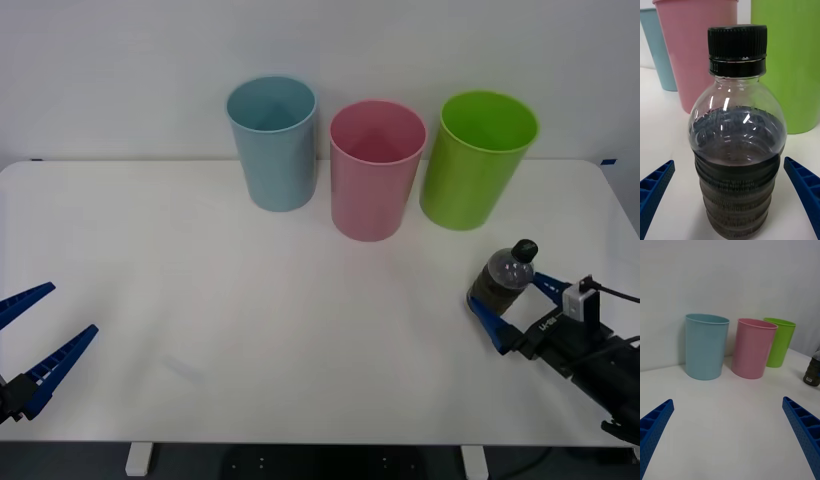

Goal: Grasp the object on the table and drop it into the matching bin: aluminum can to the light blue bin, PET bottle to the pink bin.

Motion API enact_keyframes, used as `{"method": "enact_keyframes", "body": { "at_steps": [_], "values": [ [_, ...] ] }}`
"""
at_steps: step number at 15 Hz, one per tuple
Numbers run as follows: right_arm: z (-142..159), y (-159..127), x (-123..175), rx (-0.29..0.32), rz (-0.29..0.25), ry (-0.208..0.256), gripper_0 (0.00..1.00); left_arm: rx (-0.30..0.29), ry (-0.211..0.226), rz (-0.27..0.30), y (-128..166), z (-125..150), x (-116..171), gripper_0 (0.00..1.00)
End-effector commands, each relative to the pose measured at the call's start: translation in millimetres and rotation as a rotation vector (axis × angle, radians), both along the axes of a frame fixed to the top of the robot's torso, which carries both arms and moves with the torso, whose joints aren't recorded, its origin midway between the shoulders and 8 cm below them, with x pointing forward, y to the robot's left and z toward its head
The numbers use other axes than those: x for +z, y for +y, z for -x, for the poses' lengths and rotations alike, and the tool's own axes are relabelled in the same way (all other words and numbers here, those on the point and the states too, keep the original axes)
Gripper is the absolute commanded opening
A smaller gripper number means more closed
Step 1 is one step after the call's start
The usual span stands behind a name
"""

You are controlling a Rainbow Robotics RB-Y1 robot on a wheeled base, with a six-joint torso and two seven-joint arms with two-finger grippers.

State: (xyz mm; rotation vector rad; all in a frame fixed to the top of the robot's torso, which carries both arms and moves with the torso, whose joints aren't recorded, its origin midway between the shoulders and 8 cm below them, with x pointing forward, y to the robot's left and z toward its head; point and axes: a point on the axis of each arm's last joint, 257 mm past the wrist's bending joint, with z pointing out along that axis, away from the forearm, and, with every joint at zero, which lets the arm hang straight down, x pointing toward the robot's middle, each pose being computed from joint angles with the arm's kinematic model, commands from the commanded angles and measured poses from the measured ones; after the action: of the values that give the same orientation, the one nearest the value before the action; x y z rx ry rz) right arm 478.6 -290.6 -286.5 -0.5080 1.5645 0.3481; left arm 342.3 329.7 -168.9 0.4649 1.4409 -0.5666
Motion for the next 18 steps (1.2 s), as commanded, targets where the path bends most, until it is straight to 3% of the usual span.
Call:
{"method": "enact_keyframes", "body": {
  "at_steps": [1, 8, 9, 10, 11, 12, 18],
  "values": [
    [-6.2, 3.8, 0.8, -0.008, 0.001, -0.001, 1.00, 0.000, 0.000, 0.000, 0.0, 0.0, 0.0, 1.00],
    [-10.3, 4.7, 0.0, -0.022, 0.006, -0.003, 1.00, 0.000, 0.000, 0.000, 0.0, 0.0, 0.0, 1.00],
    [-11.1, 4.6, 0.6, -0.023, 0.009, -0.006, 0.96, 0.000, 0.000, 0.000, 0.0, 0.0, 0.0, 1.00],
    [-11.0, 5.3, 0.3, -0.021, 0.009, -0.005, 0.27, 0.000, 0.000, 0.000, 0.0, 0.0, 0.0, 1.00],
    [-11.0, 6.3, -0.3, -0.020, 0.010, -0.004, 0.04, 0.000, 0.000, 0.000, 0.0, 0.0, 0.0, 1.00],
    [-10.9, 6.9, -0.5, -0.019, 0.007, -0.002, 0.00, 0.000, 0.000, 0.000, 0.0, 0.0, 0.0, 1.00],
    [-10.7, 7.4, 2.3, -0.016, 0.000, -0.008, 0.00, 0.000, 0.000, 0.000, 0.0, 0.0, 0.0, 1.00]
  ]
}}
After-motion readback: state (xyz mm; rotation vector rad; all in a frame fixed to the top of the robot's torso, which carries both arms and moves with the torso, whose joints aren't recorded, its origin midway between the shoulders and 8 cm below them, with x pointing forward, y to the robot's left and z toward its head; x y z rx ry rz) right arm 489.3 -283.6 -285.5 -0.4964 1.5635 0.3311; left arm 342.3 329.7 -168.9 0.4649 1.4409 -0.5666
